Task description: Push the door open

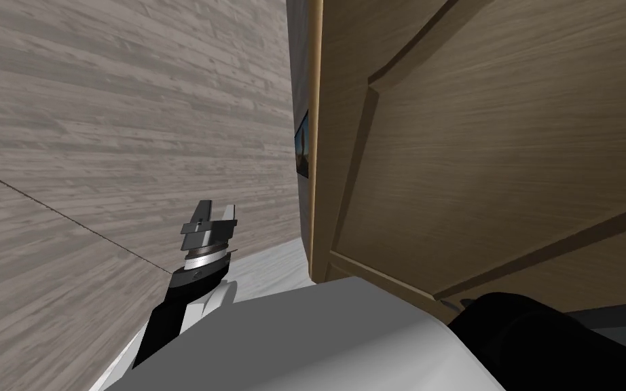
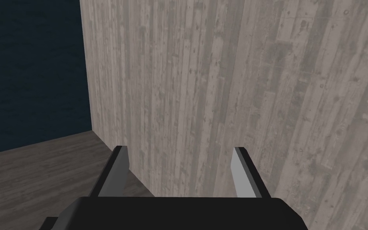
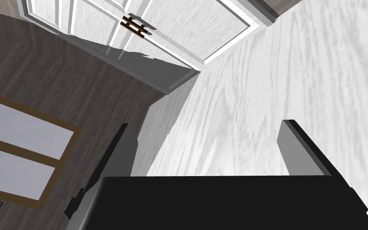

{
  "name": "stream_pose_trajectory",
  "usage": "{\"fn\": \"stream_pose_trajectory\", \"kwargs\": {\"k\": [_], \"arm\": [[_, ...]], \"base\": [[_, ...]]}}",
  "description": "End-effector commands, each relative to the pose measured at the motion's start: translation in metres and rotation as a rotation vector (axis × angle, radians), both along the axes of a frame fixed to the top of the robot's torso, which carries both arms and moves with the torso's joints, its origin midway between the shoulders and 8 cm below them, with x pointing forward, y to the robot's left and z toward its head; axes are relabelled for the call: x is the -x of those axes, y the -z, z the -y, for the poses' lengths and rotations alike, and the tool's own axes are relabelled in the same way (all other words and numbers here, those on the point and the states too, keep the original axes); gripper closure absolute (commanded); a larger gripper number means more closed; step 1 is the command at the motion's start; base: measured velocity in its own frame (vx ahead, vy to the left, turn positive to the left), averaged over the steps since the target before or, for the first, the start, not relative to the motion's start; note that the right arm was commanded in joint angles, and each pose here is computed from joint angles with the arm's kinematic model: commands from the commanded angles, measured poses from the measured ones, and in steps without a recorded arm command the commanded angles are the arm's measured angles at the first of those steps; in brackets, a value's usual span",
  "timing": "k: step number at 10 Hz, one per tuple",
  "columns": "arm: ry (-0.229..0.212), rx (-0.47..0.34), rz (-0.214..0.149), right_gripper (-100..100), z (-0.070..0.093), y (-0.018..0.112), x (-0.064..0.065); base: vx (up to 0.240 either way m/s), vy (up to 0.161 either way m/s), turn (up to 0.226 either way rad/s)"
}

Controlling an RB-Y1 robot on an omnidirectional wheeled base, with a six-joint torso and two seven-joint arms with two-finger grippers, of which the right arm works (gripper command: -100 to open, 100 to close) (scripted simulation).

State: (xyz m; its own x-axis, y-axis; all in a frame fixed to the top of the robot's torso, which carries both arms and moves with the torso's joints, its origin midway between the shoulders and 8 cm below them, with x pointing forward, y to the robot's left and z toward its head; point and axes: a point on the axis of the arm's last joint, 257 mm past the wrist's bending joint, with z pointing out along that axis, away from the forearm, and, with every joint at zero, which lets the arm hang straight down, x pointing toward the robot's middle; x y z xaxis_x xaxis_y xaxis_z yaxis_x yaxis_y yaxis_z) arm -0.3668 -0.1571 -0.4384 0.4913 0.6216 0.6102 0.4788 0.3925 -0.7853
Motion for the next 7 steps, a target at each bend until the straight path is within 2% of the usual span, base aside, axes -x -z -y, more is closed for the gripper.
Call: {"fn": "stream_pose_trajectory", "kwargs": {"k": [1,3,4,5,6,7], "arm": [[0.038,0.013,-0.031,-100,-0.005,-0.005,-0.001],[0.038,0.013,-0.031,-100,-0.005,-0.005,-0.001],[0.083,0.027,-0.066,-100,-0.011,-0.011,-0.003],[0.062,0.047,-0.001,-100,0.0,0.007,-0.016],[0.128,0.042,-0.101,-100,-0.017,-0.017,-0.006],[0.1,0.066,-0.015,-100,-0.002,0.007,-0.022]], "base": [[0.086,-0.109,-0.014],[0.031,-0.046,0.005],[0.045,-0.067,-0.001],[0.046,-0.05,0.007],[0.076,-0.073,0.033],[0.091,-0.115,-0.054]]}}
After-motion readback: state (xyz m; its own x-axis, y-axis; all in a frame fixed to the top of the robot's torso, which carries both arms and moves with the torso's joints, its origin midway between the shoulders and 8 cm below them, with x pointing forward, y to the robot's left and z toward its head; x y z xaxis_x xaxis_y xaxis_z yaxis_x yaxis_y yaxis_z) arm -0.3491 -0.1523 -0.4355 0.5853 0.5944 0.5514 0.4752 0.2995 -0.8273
